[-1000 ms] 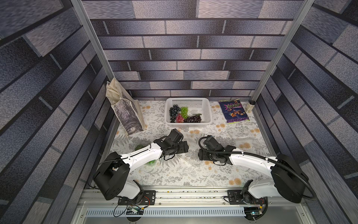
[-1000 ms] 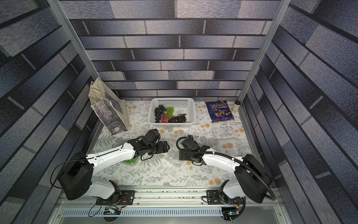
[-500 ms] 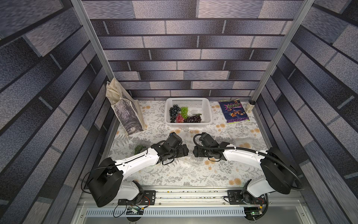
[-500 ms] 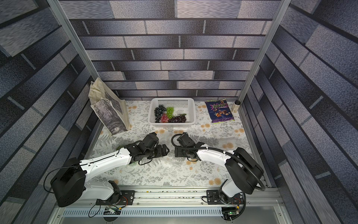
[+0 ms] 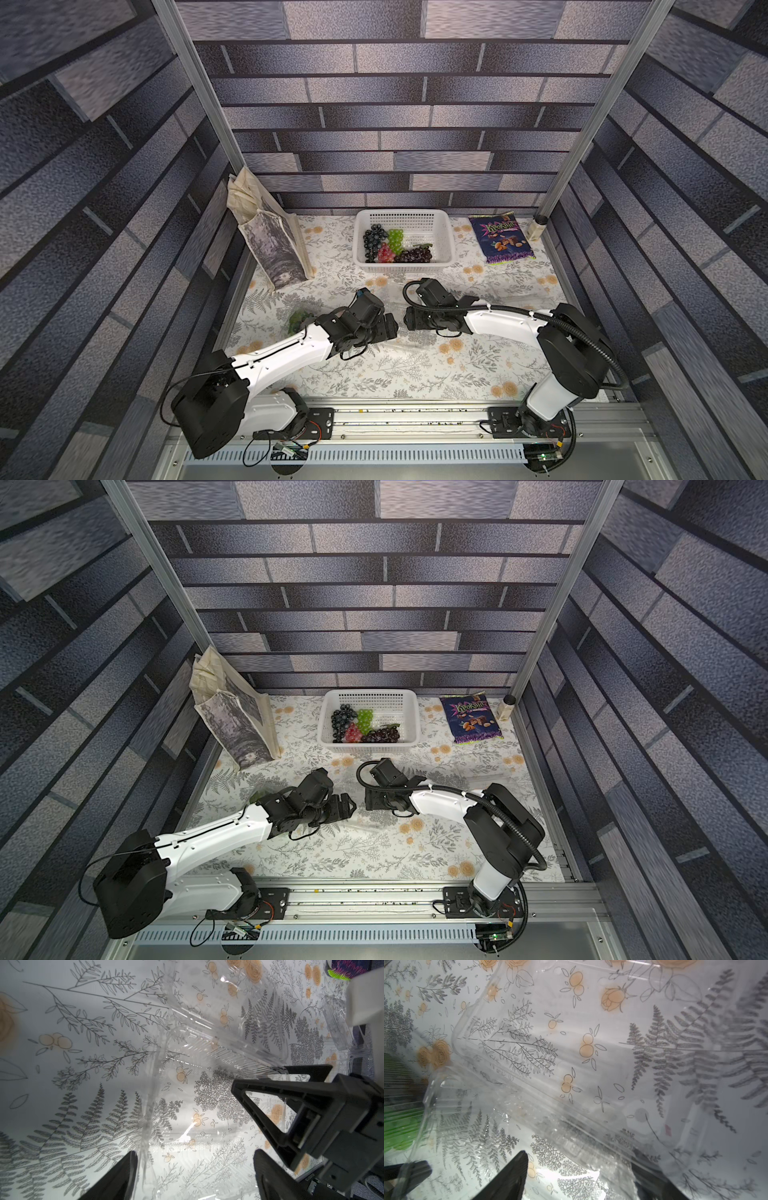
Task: Pack grapes into containers
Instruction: Move the packing box to the center of the board.
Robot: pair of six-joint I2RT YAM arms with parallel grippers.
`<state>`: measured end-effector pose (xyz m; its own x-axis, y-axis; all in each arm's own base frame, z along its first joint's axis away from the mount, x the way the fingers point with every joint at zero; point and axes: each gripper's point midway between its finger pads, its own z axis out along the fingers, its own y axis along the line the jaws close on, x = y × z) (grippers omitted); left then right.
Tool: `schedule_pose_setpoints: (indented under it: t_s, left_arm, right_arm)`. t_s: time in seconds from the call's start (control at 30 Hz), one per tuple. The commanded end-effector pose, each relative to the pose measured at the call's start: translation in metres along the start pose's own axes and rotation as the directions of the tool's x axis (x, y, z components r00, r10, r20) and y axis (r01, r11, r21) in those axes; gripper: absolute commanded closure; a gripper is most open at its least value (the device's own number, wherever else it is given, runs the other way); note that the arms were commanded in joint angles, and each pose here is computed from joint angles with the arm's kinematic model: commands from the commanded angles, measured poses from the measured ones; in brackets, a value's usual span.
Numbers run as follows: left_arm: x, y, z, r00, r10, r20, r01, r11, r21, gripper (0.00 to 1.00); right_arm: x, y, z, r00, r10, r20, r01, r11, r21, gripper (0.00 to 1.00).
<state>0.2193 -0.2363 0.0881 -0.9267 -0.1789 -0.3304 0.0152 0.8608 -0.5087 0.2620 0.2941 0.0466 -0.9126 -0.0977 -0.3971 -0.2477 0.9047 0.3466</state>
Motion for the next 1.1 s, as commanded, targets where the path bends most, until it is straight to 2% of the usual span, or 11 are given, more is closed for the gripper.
schedule_pose_setpoints:
  t_s: [0.0, 0.23, 0.63, 1.07]
  left_arm:
    - [0.003, 0.005, -0.007, 1.000, -0.009, 0.012, 0.009, 1.000, -0.010, 0.11]
    - [0.007, 0.010, -0.010, 1.000, -0.006, 0.010, 0.006, 1.000, -0.017, 0.10]
    - [0.012, 0.020, -0.009, 0.999, -0.036, 0.006, 0.036, 0.999, -0.021, 0.09]
    - [-0.018, 0.022, -0.035, 0.996, -0.052, 0.071, 0.054, 0.998, -0.021, 0.09]
  right_arm:
    - [-0.006, 0.012, 0.001, 0.999, -0.035, 0.002, 0.035, 0.999, -0.025, 0.19]
    - [-0.013, 0.015, 0.002, 0.998, -0.056, 0.007, 0.056, 0.998, -0.019, 0.18]
    - [-0.009, -0.005, -0.011, 0.998, -0.063, 0.014, 0.063, 0.997, 0.050, 0.13]
    - [-0.022, -0.017, -0.069, 0.991, -0.060, 0.123, 0.052, 0.996, 0.067, 0.10]
